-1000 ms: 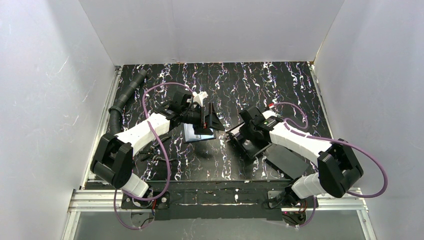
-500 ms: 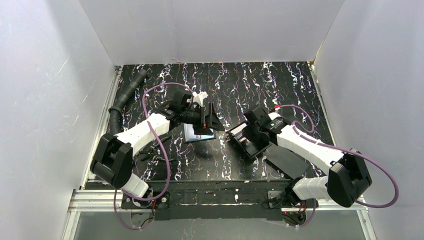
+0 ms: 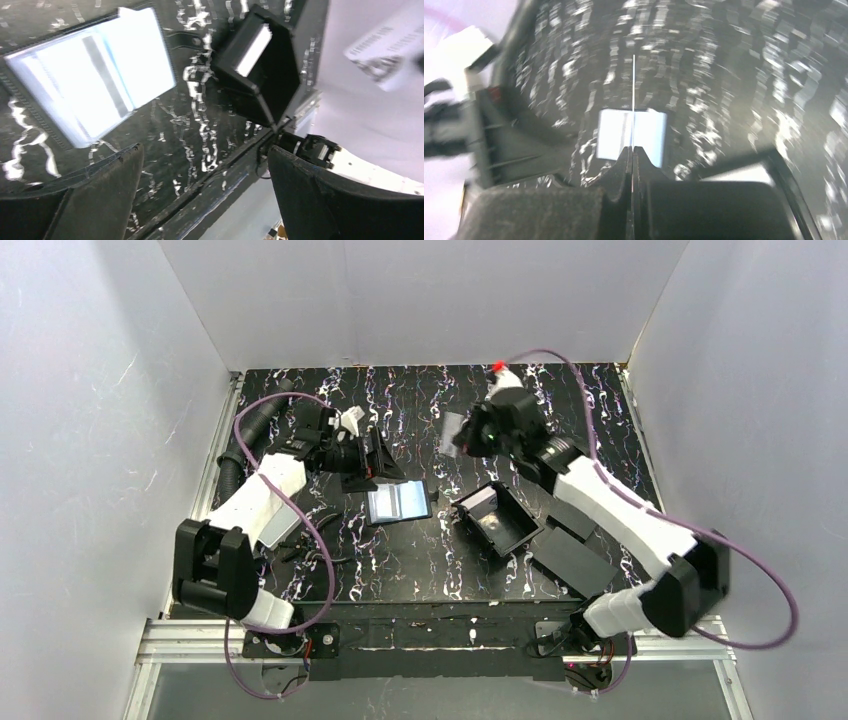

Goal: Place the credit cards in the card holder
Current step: Insert the credit card into the card holder.

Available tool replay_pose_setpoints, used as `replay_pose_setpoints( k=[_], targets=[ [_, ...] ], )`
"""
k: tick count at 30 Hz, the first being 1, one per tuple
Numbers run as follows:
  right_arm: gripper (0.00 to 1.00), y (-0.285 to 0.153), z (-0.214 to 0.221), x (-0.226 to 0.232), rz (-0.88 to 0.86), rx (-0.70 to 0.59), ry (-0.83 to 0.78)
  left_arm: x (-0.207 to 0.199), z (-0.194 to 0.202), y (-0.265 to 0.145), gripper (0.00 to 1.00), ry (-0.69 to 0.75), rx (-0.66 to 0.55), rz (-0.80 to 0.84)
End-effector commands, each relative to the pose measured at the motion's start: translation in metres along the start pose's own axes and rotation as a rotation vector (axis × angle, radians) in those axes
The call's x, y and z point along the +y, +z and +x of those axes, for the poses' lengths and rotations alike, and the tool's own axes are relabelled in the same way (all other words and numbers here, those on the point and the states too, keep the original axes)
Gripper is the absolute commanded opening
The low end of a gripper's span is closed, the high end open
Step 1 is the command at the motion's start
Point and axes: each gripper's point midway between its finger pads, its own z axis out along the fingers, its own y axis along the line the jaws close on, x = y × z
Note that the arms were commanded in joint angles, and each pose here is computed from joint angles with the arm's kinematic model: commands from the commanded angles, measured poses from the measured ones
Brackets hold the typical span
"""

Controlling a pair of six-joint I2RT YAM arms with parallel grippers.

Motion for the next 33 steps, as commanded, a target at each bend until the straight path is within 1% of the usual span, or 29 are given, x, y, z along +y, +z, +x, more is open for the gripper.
replay_pose_setpoints(
  k=[1,3,5,6,9,12,16,18,21,29,31,33],
  targets=[
    [0.01,0.034,0.019,0.069,-0.439,0.175,-0.29,0.031,0.006,0.004,0.92,0.013,0.1,-0.154],
    [0.01,0.051,0.036,0.063,-0.498,0.289,-0.228,0.048,0.001,0.008,0.93,0.014,0.09,-0.23],
    [0.01,0.061,0.06,0.059,-0.621,0.463,-0.126,0.065,-0.004,0.012,0.94,0.019,0.08,-0.303],
    [0.01,0.065,0.068,0.055,-0.652,0.509,-0.097,0.071,-0.006,0.015,0.94,0.021,0.085,-0.328],
    [0.01,0.077,0.083,0.049,-0.695,0.581,-0.091,0.089,-0.006,0.027,0.93,0.011,0.129,-0.374],
    [0.01,0.086,0.096,0.042,-0.699,0.651,-0.109,0.104,-0.004,0.035,0.88,0.004,0.166,-0.415],
    [0.01,0.097,0.112,0.032,-0.685,0.715,-0.109,0.121,0.0,0.041,0.84,0.006,0.197,-0.467],
    [0.01,0.099,0.118,0.032,-0.704,0.742,-0.092,0.129,0.001,0.041,0.81,0.007,0.213,-0.5],
    [0.01,0.105,0.124,0.028,-0.702,0.757,-0.077,0.136,0.003,0.044,0.78,0.006,0.229,-0.52],
    [0.01,0.114,0.148,0.015,-0.664,0.842,-0.021,0.151,0.011,0.046,0.64,-0.012,0.259,-0.574],
    [0.01,0.116,0.152,0.014,-0.658,0.853,-0.017,0.155,0.014,0.046,0.57,-0.018,0.268,-0.582],
    [0.01,0.117,0.155,0.013,-0.659,0.866,-0.009,0.157,0.016,0.045,0.55,-0.02,0.274,-0.593]
  ],
)
